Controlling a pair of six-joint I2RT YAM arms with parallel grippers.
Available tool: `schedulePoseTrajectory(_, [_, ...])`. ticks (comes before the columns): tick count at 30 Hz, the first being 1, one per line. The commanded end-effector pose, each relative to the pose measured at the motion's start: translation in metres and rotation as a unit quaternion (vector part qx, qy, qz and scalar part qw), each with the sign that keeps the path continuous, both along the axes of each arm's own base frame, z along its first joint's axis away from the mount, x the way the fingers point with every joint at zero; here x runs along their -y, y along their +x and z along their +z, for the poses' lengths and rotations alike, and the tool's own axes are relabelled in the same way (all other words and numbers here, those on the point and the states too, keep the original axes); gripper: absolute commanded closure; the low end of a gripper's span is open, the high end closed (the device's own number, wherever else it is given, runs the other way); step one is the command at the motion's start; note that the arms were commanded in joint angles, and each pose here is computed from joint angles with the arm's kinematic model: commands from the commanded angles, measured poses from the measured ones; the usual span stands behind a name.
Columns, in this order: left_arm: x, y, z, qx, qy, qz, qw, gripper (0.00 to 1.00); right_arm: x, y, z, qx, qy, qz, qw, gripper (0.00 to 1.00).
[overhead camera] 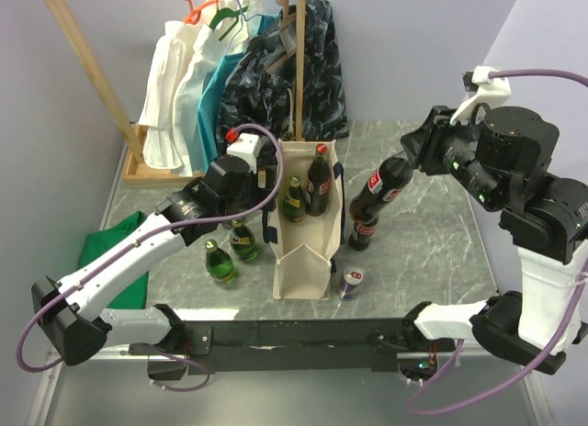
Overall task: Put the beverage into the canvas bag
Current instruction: Place the drink in the canvas bag.
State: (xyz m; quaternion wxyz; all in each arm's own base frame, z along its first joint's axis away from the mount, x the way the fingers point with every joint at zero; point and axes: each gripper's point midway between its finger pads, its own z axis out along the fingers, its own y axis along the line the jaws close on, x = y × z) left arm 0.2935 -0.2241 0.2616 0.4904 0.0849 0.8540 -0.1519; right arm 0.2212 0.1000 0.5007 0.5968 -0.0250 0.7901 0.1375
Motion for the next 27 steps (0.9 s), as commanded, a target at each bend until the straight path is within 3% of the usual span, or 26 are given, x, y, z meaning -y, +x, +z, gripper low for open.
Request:
schedulePoseTrajectory(1, [0.01,-0.005,0.017,0.025,-0.025,-0.035,0.999,0.06,-0.001,0.001,0.114,0.18,0.134,0.001,0.974,1.0])
schedulePoseTrajectory(9, [0.024,-0.013,0.006,0.003,-0.022,-0.085,0.996,0.19,-0.013,0.006,0.138,0.217,0.158,0.02,0.963,1.0])
schedulePoseTrajectory(12, [0.025,-0.015,-0.001,-0.011,-0.013,-0.09,0.996,0.3,-0.017,0.009,0.145,0.223,0.161,0.026,0.961,1.0])
schedulePoseTrajectory(16, [0.026,-0.018,-0.005,-0.019,-0.013,-0.097,0.995,0.54,-0.024,0.012,0.152,0.233,0.169,0.036,0.957,1.0])
schedulePoseTrajectory(27, [0.022,-0.023,-0.005,-0.021,-0.006,-0.099,0.995,0.9,-0.065,0.038,0.132,0.192,0.167,0.08,0.964,1.0])
